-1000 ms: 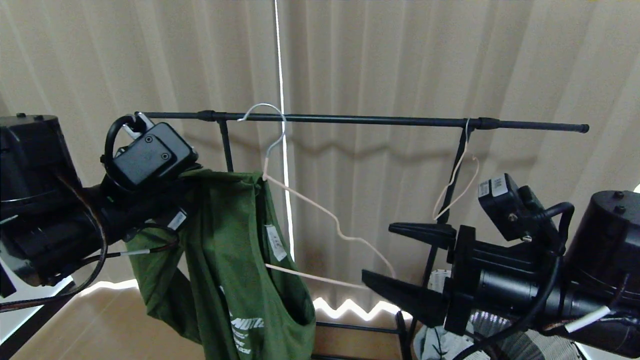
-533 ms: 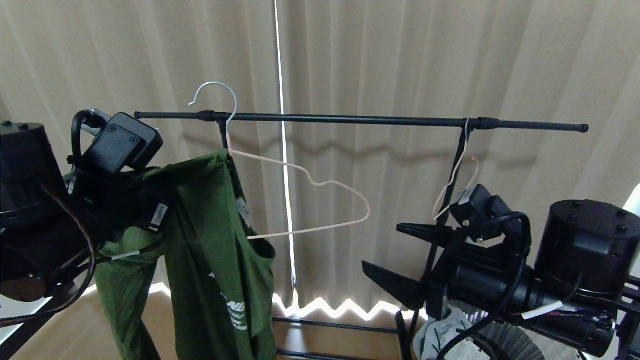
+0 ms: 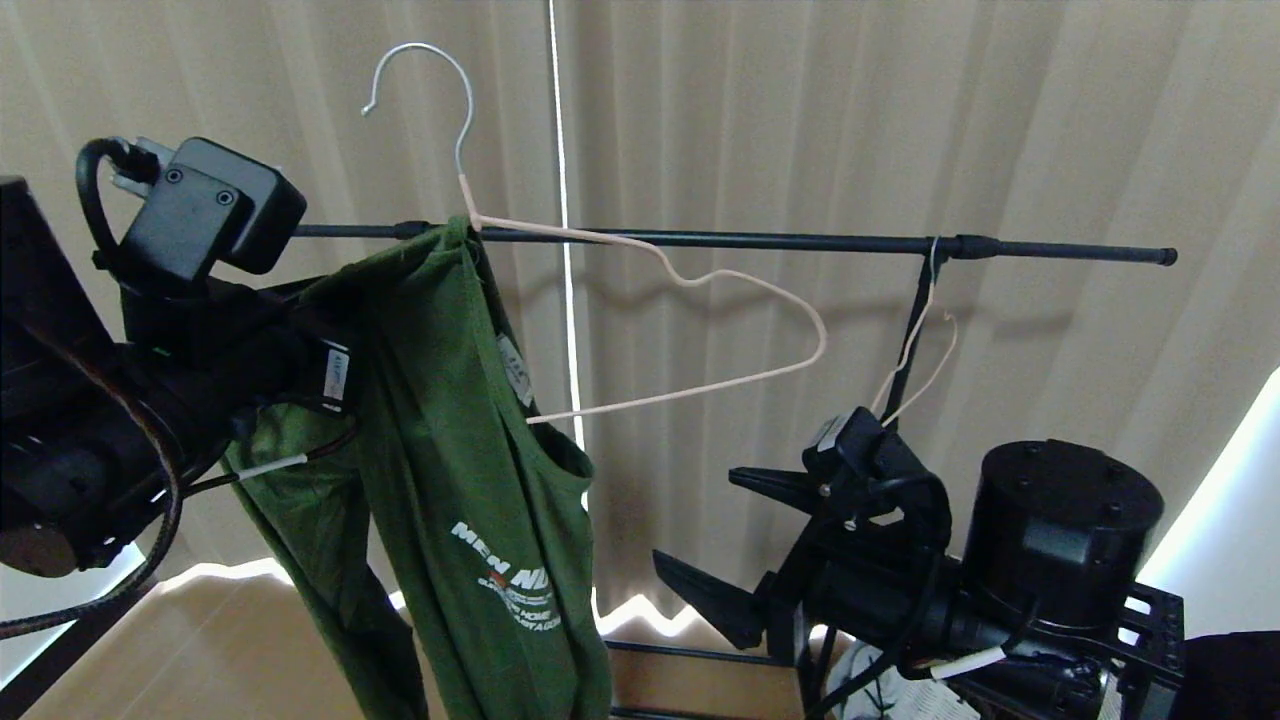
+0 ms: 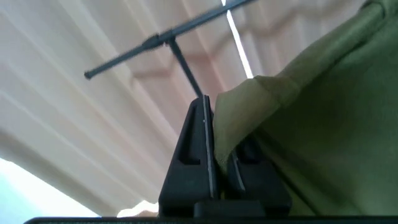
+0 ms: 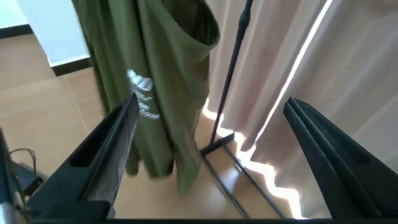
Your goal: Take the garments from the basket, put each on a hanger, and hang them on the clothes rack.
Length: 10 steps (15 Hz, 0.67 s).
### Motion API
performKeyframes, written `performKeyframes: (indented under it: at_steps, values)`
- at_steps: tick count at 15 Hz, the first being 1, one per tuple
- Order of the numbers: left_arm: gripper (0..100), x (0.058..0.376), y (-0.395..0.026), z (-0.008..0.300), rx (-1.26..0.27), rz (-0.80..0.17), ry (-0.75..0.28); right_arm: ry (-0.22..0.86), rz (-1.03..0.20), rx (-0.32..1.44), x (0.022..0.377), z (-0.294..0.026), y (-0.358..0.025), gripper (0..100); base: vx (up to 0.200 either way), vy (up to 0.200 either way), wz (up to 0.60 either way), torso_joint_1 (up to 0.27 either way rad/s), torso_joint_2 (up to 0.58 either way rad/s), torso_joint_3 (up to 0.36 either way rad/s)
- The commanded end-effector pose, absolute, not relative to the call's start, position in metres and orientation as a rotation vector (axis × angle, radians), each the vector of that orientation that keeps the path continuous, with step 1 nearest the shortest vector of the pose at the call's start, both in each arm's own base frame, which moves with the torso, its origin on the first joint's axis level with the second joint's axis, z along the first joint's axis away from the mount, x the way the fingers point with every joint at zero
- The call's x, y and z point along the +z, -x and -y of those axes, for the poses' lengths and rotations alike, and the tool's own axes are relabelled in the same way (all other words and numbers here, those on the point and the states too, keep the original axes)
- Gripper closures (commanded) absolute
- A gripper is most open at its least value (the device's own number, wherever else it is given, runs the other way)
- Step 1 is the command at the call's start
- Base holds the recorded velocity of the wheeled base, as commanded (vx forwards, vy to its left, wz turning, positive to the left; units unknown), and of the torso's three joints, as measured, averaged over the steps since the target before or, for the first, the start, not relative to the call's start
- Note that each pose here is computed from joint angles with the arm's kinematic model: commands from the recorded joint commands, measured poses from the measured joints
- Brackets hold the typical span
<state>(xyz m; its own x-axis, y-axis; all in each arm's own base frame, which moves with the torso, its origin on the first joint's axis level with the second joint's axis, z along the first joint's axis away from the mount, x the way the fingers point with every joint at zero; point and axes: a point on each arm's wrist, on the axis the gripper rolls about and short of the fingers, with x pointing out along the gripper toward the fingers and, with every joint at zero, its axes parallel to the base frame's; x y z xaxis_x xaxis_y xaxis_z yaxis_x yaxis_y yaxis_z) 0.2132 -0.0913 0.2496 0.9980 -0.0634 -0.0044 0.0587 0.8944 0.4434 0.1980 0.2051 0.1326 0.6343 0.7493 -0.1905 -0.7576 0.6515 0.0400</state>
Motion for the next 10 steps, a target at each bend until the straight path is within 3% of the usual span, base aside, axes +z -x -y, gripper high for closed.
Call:
performKeyframes:
  at_steps: [1,5,10]
  values:
    - [100,0.252,-0.213,0.092,-0.064,0.019,-0.457,0.055,-0.223,0.862,0.121,-0.212,-0.204,0,0.0,0.0,0.0,0.0,0.0,0.0]
    - [100,0.254,-0.205,0.103,-0.145,0.045,-0.45,0.008,-0.111,0.861,0.123,-0.231,-0.224,0,0.0,0.0,0.0,0.0,0.0,0.0]
    - [100,0.255,-0.198,0.112,-0.188,0.059,-0.445,-0.013,-0.065,0.853,0.121,-0.239,-0.237,0,0.0,0.0,0.0,0.0,0.0,0.0]
